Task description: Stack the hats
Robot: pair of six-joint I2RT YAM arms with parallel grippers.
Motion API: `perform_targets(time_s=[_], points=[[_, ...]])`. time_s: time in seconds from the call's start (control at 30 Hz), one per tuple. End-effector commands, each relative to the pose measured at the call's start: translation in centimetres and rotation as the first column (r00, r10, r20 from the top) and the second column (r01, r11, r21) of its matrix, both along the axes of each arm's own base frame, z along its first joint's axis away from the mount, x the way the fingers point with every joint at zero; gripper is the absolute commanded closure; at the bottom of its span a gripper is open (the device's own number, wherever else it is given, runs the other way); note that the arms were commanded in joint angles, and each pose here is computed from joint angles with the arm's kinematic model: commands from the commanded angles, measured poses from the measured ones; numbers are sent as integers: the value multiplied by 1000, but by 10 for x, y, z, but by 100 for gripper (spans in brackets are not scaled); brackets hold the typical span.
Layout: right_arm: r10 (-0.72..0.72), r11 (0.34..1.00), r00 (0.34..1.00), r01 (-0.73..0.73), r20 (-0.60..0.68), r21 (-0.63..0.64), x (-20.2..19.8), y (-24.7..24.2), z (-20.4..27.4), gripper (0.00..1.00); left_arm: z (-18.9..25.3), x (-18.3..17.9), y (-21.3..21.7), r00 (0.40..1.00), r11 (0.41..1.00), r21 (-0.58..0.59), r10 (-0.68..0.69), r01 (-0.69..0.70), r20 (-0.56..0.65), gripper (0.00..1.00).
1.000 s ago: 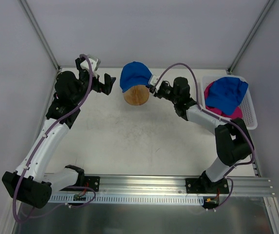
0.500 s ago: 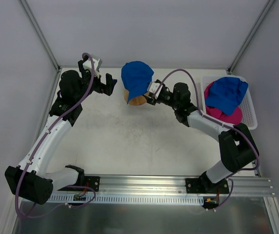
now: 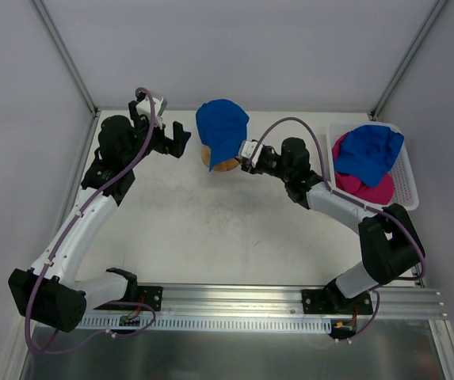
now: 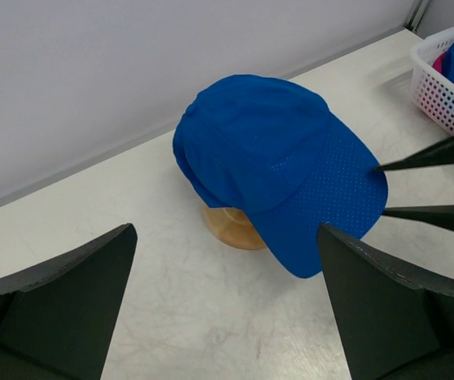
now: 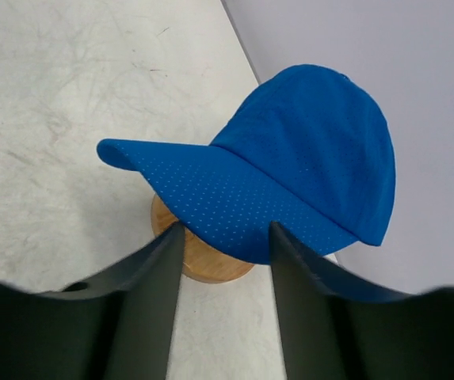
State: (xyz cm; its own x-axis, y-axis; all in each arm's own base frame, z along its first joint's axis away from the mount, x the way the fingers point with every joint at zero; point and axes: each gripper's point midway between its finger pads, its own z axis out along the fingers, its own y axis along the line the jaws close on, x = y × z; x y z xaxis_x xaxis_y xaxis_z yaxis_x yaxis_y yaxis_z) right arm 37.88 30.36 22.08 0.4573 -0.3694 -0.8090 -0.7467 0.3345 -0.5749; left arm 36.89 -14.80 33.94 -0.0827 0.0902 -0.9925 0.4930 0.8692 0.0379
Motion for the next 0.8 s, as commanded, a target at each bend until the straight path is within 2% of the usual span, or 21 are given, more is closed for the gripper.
perform_targets(time_s=[0.0,0.03,0.1,0.13,0.23,0.4,0.47,0.5,0.53,0.57,0.77], points=[[30,1000,999,-30,37,2,-11,-1,18,59,7,1,4,1000,1000,-21,16,-16,17,1],[35,999,999,-35,30,-1,-11,0,18,73,7,1,4,1000,1000,-24,17,-16,16,1],[33,999,999,-33,11,-9,-10,1,15,81,6,1,4,1000,1000,-24,18,-18,13,1],[21,1000,1000,-21,-2,-8,-7,1,12,90,7,1,5,1000,1000,-22,18,-18,16,1],[-2,1000,1000,3,-27,5,-1,2,13,100,7,0,6,1000,1000,-16,20,-20,22,1],[-35,999,997,36,-69,20,5,1,8,100,5,0,9,999,1000,-10,27,-27,18,1],[-28,999,997,30,-68,15,2,1,6,94,5,0,9,1000,1000,-11,26,-26,16,1],[-24,1000,997,24,-72,9,-1,0,3,87,4,0,9,1000,1000,-9,24,-24,15,1],[-9,1000,998,10,-69,5,-4,0,1,64,3,0,9,1000,1000,-8,24,-24,12,1],[-2,1000,998,2,-63,2,-6,1,1,56,3,1,8,1000,1000,-8,24,-24,11,1],[-4,1000,998,4,-56,-6,-11,-4,1,42,-3,1,7,1000,1000,-11,21,-21,-6,1]])
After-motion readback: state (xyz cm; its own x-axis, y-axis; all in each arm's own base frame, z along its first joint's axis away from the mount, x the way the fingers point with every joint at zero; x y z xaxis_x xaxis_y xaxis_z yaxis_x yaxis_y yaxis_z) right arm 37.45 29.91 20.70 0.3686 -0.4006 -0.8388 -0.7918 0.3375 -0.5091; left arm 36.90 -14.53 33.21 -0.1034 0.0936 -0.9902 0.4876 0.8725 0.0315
